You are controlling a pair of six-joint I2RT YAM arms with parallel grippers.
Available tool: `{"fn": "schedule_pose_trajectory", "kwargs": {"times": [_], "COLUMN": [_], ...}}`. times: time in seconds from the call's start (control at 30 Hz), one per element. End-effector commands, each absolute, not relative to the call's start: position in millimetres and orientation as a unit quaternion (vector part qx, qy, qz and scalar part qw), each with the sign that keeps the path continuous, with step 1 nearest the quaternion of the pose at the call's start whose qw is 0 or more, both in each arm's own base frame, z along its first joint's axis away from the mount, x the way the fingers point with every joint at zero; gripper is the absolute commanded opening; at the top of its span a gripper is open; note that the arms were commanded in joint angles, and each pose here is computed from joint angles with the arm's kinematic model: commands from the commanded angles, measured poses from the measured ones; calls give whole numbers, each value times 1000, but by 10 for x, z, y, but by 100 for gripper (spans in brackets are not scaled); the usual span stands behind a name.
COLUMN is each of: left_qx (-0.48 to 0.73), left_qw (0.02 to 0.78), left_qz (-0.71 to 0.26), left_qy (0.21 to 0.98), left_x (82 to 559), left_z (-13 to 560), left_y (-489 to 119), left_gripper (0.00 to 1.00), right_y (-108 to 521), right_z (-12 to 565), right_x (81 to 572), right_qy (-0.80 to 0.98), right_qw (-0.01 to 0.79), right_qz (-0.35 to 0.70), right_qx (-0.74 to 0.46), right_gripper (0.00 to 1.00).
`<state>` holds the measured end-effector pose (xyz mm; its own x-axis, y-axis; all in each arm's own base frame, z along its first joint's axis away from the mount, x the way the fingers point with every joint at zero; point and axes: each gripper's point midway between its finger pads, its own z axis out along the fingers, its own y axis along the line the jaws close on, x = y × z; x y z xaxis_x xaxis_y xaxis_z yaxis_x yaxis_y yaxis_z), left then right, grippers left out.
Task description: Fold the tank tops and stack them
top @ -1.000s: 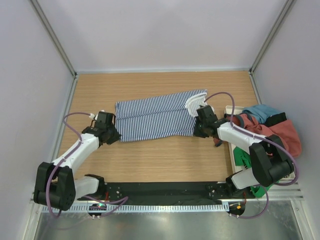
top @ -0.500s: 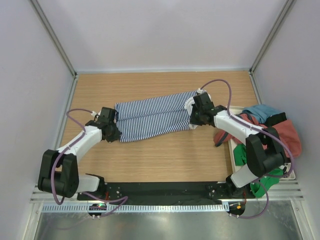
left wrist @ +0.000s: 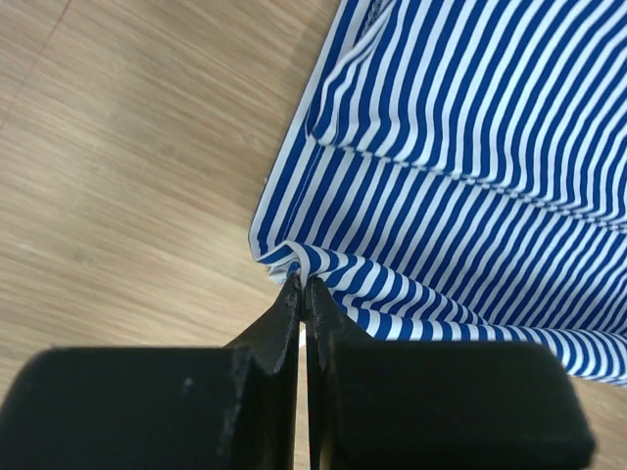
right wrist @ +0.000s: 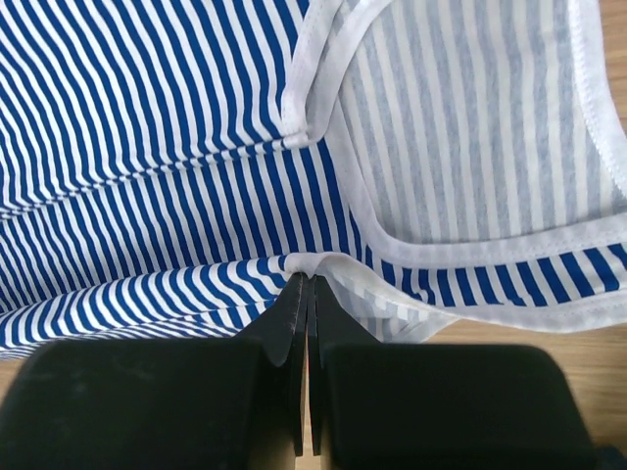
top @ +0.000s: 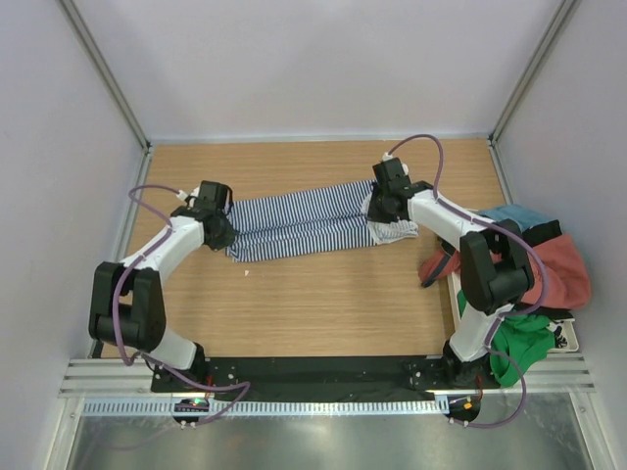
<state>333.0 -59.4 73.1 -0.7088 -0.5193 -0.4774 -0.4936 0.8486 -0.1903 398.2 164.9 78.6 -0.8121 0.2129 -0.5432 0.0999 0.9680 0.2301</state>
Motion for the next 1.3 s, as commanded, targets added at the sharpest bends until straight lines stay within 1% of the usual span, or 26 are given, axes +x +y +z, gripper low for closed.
{"fn": "schedule_pose_trajectory", "kwargs": {"times": [0.0, 0.23, 0.67, 1.0, 1.17, 1.27], "left_qx": [-280, -282, -293, -295, -289, -285], "left_qw": [283, 283, 272, 269, 266, 275], "left_qz": [-8, -11, -14, -25, -30, -42], "left_qy": [917, 917, 917, 916, 919, 917], "left_x": [3539, 3767, 3959, 4142, 4235, 4306], "left_z": [810, 808, 733, 677, 642, 690], "left_y": [-493, -498, -411, -392, -401, -432], "left_gripper": [0, 0, 0, 0, 2, 7], "right_y": [1619, 1650, 1750, 1756, 1712, 1670], "right_z": [987, 926, 943, 854, 810, 828], "right_x": [4231, 4368, 4615, 4773, 4827, 4861], "right_qy": [938, 940, 938, 941, 940, 937], "right_qw": [322, 316, 319, 315, 315, 324], "right_qz": [96, 93, 101, 88, 79, 71], "right_qx": [88, 89, 86, 92, 100, 109], "right_gripper": [1, 1, 1, 2, 5, 9]}}
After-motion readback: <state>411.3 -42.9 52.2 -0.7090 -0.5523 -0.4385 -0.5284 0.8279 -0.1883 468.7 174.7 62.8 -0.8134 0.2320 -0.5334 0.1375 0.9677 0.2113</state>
